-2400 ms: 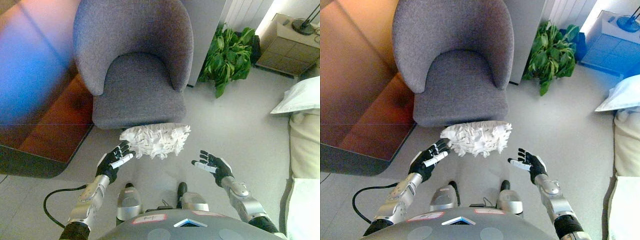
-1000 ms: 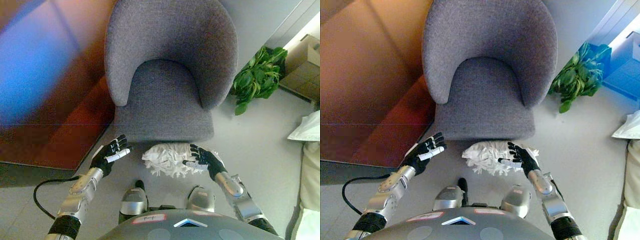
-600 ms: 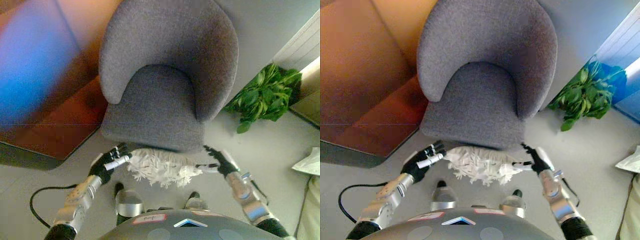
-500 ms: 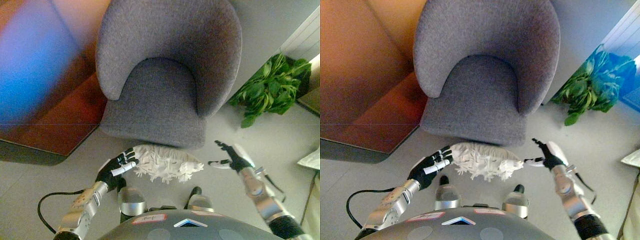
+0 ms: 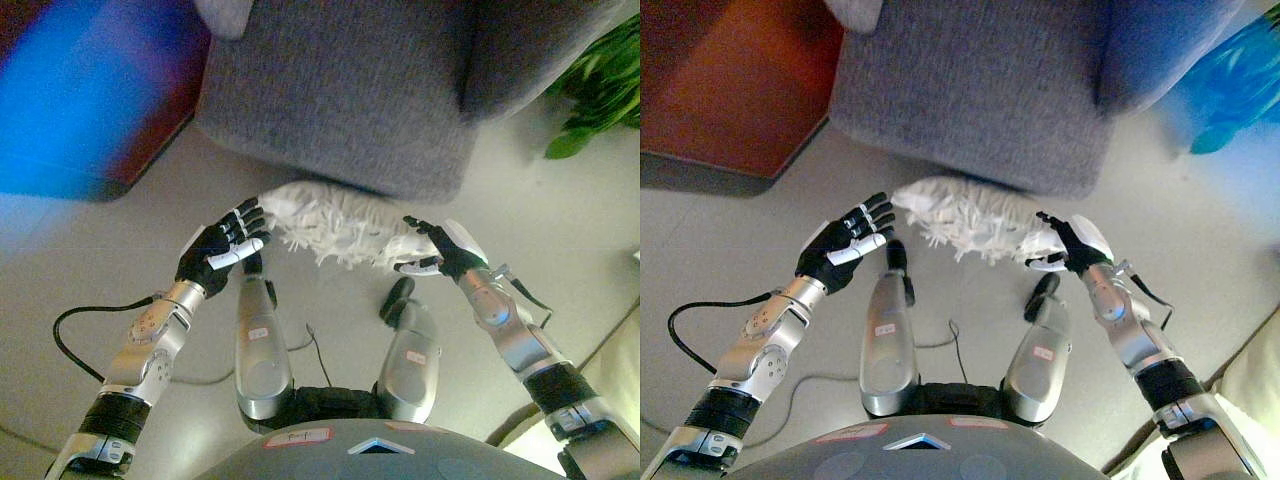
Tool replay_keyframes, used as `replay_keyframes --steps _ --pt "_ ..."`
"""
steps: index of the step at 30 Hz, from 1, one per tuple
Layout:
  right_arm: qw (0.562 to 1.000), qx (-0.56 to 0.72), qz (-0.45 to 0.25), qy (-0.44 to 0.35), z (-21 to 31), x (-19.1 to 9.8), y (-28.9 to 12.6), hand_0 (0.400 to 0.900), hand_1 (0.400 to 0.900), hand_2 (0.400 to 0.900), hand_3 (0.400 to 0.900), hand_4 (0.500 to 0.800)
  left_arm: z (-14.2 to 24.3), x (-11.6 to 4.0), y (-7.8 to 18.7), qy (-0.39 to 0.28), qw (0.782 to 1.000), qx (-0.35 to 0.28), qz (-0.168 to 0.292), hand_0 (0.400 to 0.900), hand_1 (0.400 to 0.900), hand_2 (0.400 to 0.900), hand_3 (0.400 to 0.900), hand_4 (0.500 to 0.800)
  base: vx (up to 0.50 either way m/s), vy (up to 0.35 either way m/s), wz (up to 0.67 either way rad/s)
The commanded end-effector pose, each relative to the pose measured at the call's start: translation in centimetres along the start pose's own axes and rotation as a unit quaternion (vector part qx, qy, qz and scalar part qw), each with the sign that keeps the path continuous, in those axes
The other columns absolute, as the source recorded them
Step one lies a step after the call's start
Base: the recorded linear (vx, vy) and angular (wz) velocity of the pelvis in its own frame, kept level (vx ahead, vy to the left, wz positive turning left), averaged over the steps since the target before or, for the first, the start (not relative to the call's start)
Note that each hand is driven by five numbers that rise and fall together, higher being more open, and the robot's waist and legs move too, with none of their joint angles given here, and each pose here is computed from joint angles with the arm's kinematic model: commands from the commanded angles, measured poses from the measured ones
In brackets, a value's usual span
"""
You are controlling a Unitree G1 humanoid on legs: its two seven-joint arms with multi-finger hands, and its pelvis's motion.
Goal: Pick up the pillow and put it on the sofa.
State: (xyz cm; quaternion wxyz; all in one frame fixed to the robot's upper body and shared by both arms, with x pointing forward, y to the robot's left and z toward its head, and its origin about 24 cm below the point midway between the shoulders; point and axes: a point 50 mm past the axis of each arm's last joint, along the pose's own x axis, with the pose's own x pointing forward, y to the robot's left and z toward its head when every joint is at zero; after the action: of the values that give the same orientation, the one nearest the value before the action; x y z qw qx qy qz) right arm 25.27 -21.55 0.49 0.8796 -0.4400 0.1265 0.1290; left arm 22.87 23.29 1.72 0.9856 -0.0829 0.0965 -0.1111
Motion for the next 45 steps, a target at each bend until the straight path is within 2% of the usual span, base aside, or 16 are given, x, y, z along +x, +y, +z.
replay_keyframes --steps 1,10,13,17,31,38,45 --pt "0.998 0.017 -0.046 -0.049 1.8 0.2 -2.4 0.9 0.9 0.9 0.9 0.8 2.3 0.0 -1.6 -0.085 0.996 -0.002 -0.03 0.9 0.9 0.9 0.9 0.8 -0.138 0.031 0.06" --pt "0.988 0.018 -0.126 -0.093 4.1 1.3 -5.6 0.9 0.9 0.9 0.9 0.8 4.8 1.6 -3.2 -0.155 0.987 -0.011 -0.05 0.9 0.9 0.9 0.9 0.8 -0.119 0.052 0.05" --pt "0.969 0.003 -0.216 -0.123 5.4 1.4 -8.2 0.9 0.9 0.9 0.9 0.8 5.9 2.0 -4.0 -0.182 0.981 0.001 -0.068 0.9 0.9 0.9 0.9 0.8 -0.099 0.047 0.1" --pt "0.952 -0.007 -0.27 -0.145 6.7 1.2 -9.7 0.9 0.9 0.9 0.9 0.8 6.4 2.2 -4.5 -0.191 0.979 -0.006 -0.074 0.9 0.9 0.9 0.9 0.8 -0.034 0.047 0.06" --pt "0.954 -0.039 -0.274 -0.114 6.9 2.4 -10.8 0.9 0.9 0.9 0.9 0.8 6.9 2.5 -5.2 -0.2 0.974 -0.014 -0.107 0.9 0.9 0.9 0.9 0.8 0.01 0.009 0.08" --pt "0.972 -0.044 -0.225 -0.057 6.4 4.1 -10.8 0.9 0.9 0.9 0.9 0.8 7.0 2.7 -5.8 -0.196 0.972 -0.013 -0.128 0.9 0.9 0.9 0.9 0.8 0.032 -0.01 0.12" --pt "0.977 -0.046 -0.208 -0.022 6.5 4.9 -11.1 0.9 0.9 0.9 0.9 0.8 6.9 2.6 -6.1 -0.185 0.973 -0.012 -0.139 0.9 0.9 0.9 0.9 0.8 0.045 -0.014 0.1"
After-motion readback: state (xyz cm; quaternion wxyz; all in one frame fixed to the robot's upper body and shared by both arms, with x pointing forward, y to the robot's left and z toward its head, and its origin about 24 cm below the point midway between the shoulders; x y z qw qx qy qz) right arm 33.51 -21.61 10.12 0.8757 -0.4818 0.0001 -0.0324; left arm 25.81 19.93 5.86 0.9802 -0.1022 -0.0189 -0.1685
